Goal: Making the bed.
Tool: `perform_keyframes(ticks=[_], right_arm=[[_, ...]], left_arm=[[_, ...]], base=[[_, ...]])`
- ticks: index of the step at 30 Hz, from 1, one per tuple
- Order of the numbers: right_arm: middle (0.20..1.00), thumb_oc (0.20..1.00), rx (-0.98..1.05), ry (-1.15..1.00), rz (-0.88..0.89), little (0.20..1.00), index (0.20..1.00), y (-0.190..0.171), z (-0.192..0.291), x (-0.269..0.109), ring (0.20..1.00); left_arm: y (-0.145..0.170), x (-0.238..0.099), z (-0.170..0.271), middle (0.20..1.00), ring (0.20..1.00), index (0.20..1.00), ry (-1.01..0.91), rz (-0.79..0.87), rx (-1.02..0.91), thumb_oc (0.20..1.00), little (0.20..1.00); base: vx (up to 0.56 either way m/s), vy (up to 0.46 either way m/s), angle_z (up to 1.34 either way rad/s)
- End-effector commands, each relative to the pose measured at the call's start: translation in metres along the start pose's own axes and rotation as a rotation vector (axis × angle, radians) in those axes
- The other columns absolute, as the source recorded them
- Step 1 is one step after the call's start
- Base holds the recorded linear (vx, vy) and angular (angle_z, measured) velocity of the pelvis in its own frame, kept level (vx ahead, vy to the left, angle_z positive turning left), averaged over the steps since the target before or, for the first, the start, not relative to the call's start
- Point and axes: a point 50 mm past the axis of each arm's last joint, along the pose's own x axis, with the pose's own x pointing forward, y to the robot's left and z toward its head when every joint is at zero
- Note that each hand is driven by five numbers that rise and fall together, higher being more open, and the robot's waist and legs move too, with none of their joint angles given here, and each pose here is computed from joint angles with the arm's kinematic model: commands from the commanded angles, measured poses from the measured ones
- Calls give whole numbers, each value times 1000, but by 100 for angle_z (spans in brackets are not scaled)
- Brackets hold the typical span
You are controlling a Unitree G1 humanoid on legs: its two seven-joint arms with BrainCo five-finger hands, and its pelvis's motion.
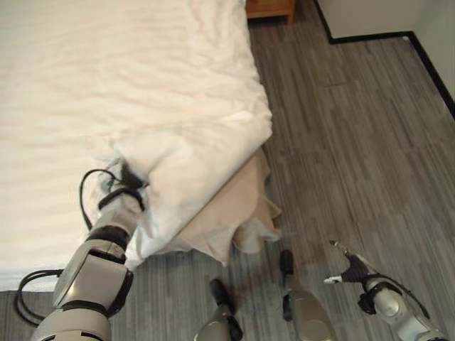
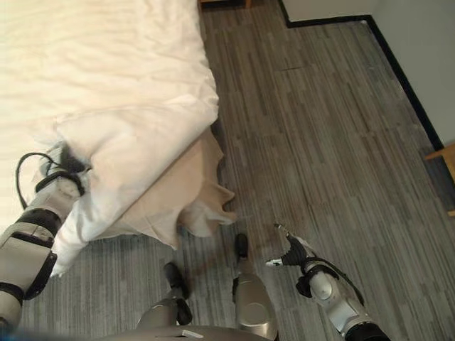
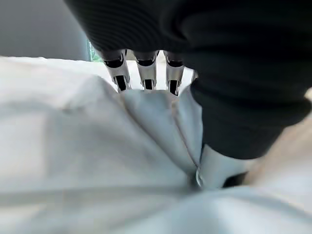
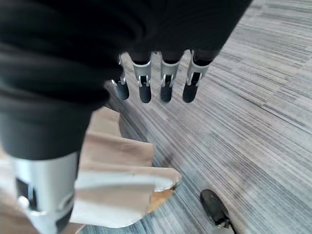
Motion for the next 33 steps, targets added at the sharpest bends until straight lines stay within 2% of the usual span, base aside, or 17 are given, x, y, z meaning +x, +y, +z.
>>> perform_keyframes(ticks=[1, 4, 7, 9, 10, 11, 13, 14, 15, 16, 17, 18, 21, 26, 28, 33], right_arm=[[1000, 1000, 14, -80, -55, 1000, 1000, -7, 17, 4, 1000], [1000, 1000, 23, -52, -67, 1000, 1000, -10, 13, 5, 1000], [1000, 1000, -7, 2, -40, 1000, 1000, -5, 3, 5, 1000], [1000, 1000, -55, 65, 3, 1000, 1000, 1, -11, 4, 1000], [1000, 1000, -75, 150, 48, 1000, 1000, 11, -28, -2, 1000], [1000, 1000, -74, 149, 50, 1000, 1000, 12, -28, -2, 1000], [1000, 1000, -83, 272, 117, 1000, 1000, 29, -50, -9, 1000], [1000, 1000, -83, 271, 118, 1000, 1000, 29, -50, -9, 1000], [1000, 1000, -94, 425, 199, 1000, 1000, 48, -76, -23, 1000], [1000, 1000, -89, 473, 227, 1000, 1000, 55, -83, -28, 1000], [1000, 1000, -78, 600, 294, 1000, 1000, 70, -100, -45, 1000], [1000, 1000, -77, 599, 295, 1000, 1000, 70, -100, -44, 1000], [1000, 1000, -32, 782, 367, 1000, 1000, 84, -122, -73, 1000], [1000, 1000, -30, 870, 392, 1000, 1000, 85, -132, -88, 1000], [1000, 1000, -61, 904, 385, 1000, 1000, 77, -137, -90, 1000], [1000, 1000, -102, 914, 306, 1000, 1000, 47, -143, -77, 1000]], left_arm=[[-21, -11, 79, 200, 200, 200, -261, -81, -339, 200, 200], [-46, -55, 97, 200, 200, 200, -409, -247, -552, 200, 200], [-71, -100, 92, 200, 200, 200, -445, -459, -758, 200, 200], [-80, -126, 87, 200, 200, 200, -461, -620, -872, 200, 200], [-89, -149, 81, 200, 200, 200, -441, -770, -973, 200, 200], [-89, -149, 79, 200, 200, 200, -439, -773, -974, 200, 200], [-99, -169, 71, 200, 200, 200, -386, -923, -1069, 200, 200], [-98, -169, 71, 200, 200, 200, -386, -923, -1069, 200, 200], [-110, -189, 62, 420, 420, 420, -311, -1076, -1149, 420, 420], [-113, -196, 58, 674, 674, 674, -287, -1118, -1178, 674, 674], [-118, -211, 52, 1000, 1000, 1000, -218, -1215, -1271, 1000, 1000], [-118, -211, 52, 1000, 1000, 1000, -217, -1215, -1271, 1000, 1000], [-127, -237, 53, 1000, 1000, 1000, -117, -1326, -1443, 1000, 1000], [-133, -250, 68, 1000, 1000, 1000, -80, -1367, -1550, 1000, 1000], [-137, -254, 96, 1000, 1000, 1000, -144, -1417, -1533, 1000, 1000], [-118, -270, 158, 1000, 1000, 1000, -435, -1654, -1486, 1000, 1000]], base=[[29, -11, 6], [48, -12, 7], [79, 0, 4], [72, 23, 11], [40, 26, 18], [51, 22, 13], [0, 0, 0], [-2, 8, 5], [-2, 6, 7], [0, 0, 0], [0, 0, 0], [0, 1, 14], [-16, -1, 18], [-19, -15, 14], [-51, -35, 18], [-2, -5, 33]])
